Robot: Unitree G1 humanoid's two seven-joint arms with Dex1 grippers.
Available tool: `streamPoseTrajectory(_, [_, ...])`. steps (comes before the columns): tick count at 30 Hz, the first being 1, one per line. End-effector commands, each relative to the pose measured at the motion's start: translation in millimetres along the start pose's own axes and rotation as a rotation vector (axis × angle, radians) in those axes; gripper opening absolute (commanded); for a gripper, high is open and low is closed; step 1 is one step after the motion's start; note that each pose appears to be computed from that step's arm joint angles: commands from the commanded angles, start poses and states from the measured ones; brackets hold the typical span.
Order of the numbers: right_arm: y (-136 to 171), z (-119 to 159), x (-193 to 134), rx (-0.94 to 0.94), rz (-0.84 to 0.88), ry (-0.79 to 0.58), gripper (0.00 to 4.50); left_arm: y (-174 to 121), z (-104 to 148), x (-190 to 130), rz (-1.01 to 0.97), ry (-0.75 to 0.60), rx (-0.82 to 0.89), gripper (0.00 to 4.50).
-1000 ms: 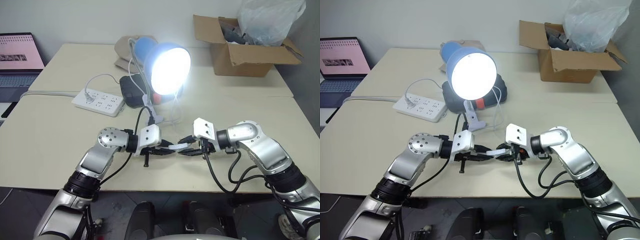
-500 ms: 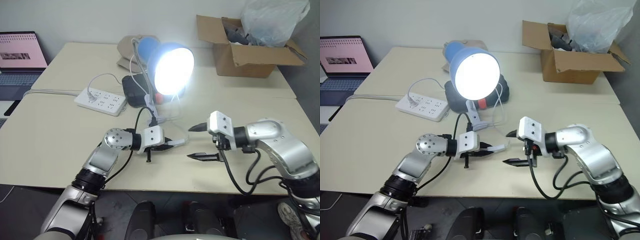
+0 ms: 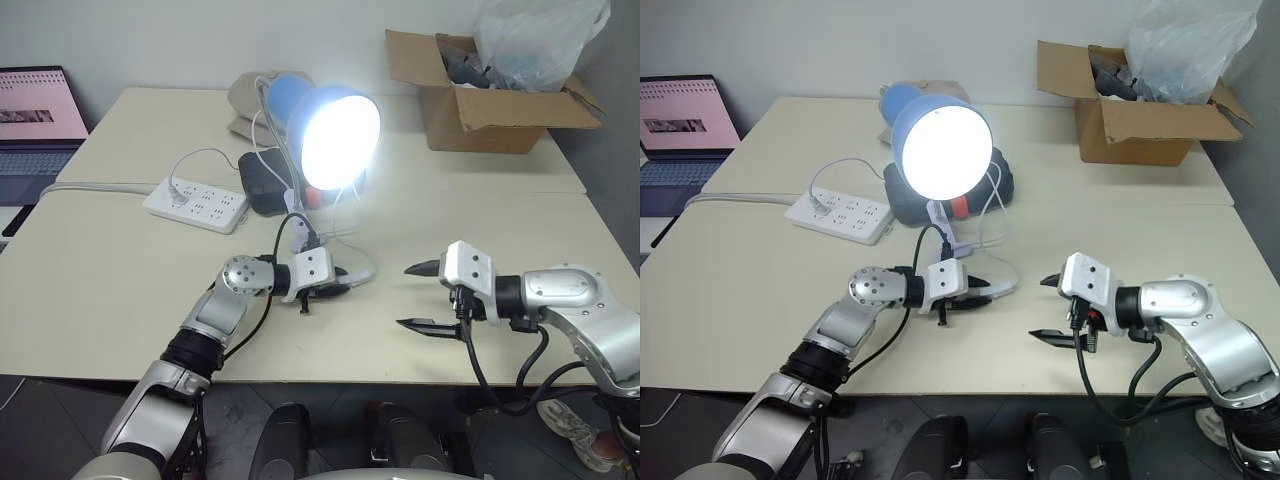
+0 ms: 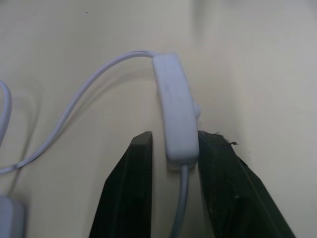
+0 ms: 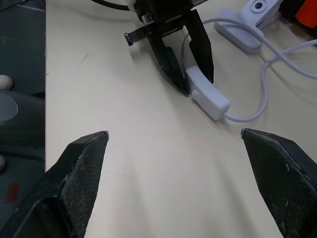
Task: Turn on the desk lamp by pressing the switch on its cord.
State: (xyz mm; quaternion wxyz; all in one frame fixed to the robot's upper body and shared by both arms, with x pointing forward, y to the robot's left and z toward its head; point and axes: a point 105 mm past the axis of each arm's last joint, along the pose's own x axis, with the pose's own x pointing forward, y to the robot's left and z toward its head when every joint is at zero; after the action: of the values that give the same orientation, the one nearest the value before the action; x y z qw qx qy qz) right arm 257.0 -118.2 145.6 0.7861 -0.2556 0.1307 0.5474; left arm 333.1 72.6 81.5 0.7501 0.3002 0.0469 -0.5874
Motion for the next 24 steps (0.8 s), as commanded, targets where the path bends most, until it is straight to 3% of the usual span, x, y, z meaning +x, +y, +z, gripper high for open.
streamPoseTrajectory(1, [0,7,-6,-0.028,-0.021,-0.018,4.50,12,18,-7,0.042,-0.067,0.022,2.41])
streamPoseTrajectory(5, [-2,7,-7,-0.026,-0.027,-0.018,4.50,10,32,-25,0.037,-0.112,0.033,3.37])
streamPoseTrajectory(10, [-8,8,-16,-0.026,-0.054,-0.036,4.50,26,43,-69,0.195,-0.106,-0.023,3.37])
streamPoseTrajectory(15, [-18,11,-34,-0.058,-0.122,-0.078,4.50,14,30,-115,0.285,-0.005,-0.067,3.37])
streamPoseTrajectory(24, [-18,7,-44,-0.088,-0.045,-0.104,4.50,-14,31,-127,0.259,-0.043,-0.201,3.37])
